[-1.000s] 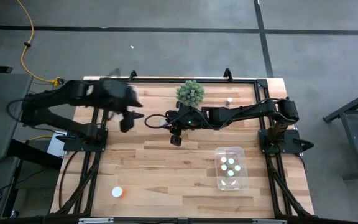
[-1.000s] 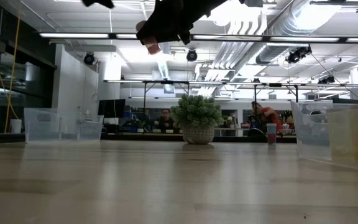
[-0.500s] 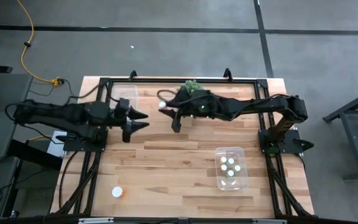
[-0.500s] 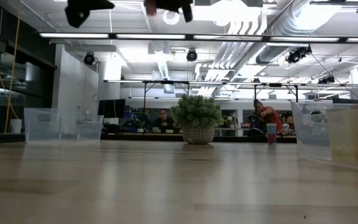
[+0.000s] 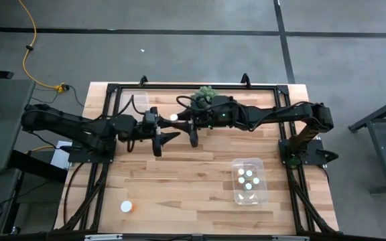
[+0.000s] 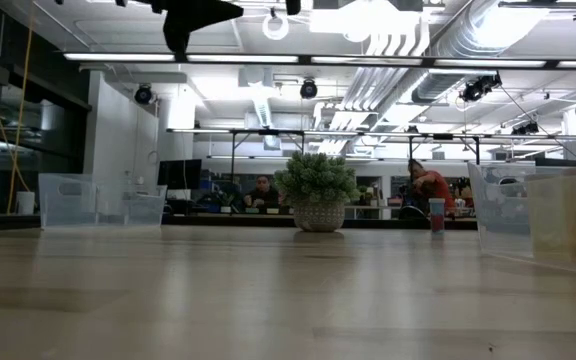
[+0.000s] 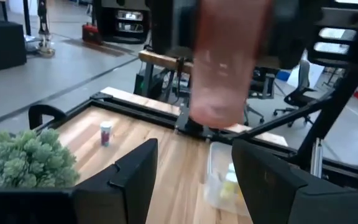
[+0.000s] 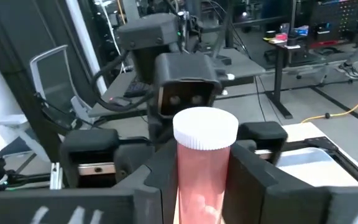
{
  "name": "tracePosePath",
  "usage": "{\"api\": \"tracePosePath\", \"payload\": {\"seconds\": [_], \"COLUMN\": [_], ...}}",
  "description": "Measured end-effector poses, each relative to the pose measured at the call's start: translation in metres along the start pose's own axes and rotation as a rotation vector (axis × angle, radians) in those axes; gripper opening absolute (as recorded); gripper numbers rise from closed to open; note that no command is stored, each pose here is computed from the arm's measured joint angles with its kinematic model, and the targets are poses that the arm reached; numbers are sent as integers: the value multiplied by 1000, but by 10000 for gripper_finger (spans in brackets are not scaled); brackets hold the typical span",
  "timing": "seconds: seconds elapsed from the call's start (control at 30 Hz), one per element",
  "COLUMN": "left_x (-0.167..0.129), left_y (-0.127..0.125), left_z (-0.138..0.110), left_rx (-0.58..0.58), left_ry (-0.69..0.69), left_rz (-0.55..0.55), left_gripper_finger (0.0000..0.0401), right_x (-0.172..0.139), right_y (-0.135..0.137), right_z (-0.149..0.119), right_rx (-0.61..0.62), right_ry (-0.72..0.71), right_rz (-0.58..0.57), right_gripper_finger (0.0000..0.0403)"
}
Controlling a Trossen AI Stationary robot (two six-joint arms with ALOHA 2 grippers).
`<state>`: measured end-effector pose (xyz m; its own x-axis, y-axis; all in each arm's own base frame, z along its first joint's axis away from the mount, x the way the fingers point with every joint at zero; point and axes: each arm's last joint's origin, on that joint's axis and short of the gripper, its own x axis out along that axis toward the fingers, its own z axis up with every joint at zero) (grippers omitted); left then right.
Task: Pick and place medicine bottles into bin by pill shape (circle, oval)
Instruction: Put the pink tablet bottle into the right transparent bin
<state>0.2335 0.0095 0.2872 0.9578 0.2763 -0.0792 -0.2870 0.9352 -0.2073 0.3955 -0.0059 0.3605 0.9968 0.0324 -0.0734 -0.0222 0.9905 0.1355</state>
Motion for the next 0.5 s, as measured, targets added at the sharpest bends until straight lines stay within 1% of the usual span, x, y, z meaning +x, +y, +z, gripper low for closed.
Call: {"api": "tracePosePath", "payload": {"seconds": [0.27,0.4,0.5], "left_x": [2,2,2], "left_y": [-5,-5,-4], "left_z": [5,10,11], "left_rx": [17,28,27], "left_ry": [-55,-104,-120], "left_rz": [-100,-102,-70], "left_gripper_finger": [195,195,195], "right_x": [0,0,0], "right_y": [1,2,2], "right_z": [-2,-2,-2], "right_rx": [0,0,-1], "right_ry": [24,27,26], "right_rz": [35,53,62], "right_gripper_finger": [99,99,99]}}
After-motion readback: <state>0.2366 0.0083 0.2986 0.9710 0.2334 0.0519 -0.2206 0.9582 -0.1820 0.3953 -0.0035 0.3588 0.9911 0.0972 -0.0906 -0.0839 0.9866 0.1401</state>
